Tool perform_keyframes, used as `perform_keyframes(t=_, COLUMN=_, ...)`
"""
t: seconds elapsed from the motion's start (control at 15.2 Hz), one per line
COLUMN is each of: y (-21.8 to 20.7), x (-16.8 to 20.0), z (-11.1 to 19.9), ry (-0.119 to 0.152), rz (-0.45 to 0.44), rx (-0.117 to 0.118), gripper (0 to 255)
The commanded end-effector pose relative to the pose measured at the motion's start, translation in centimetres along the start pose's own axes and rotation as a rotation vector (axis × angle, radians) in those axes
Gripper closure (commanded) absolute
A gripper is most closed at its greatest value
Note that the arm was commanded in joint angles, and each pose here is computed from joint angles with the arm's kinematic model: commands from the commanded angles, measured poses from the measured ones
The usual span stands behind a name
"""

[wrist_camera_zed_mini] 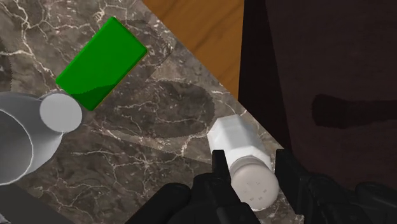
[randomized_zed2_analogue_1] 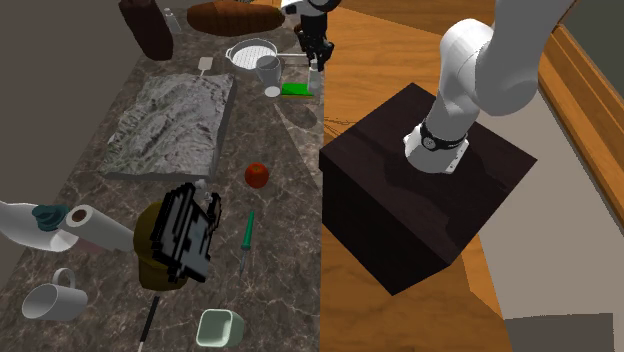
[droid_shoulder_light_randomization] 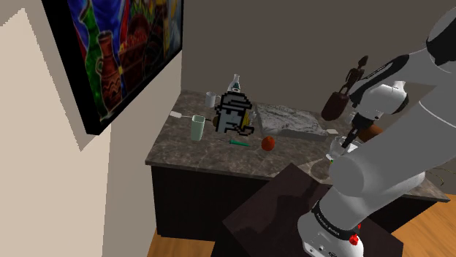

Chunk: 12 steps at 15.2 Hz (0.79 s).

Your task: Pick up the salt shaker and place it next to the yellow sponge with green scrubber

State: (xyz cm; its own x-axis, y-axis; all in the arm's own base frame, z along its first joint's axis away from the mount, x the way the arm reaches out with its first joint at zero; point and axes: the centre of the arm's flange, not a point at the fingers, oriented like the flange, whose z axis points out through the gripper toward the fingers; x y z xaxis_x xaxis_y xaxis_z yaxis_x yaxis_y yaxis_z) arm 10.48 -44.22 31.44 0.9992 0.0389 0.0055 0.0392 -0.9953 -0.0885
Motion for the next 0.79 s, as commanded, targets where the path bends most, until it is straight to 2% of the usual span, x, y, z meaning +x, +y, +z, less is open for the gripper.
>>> perform_keyframes(t=0.0, y=0.2, x=-0.2, z=1.0, ry=0.0, rz=-0.001, rx=-0.001, gripper=255)
perform_keyframes(t=0.73, y=0.7, x=-0.3, z=6.8, ry=0.0, rz=-0.001, rx=-0.001, gripper=255)
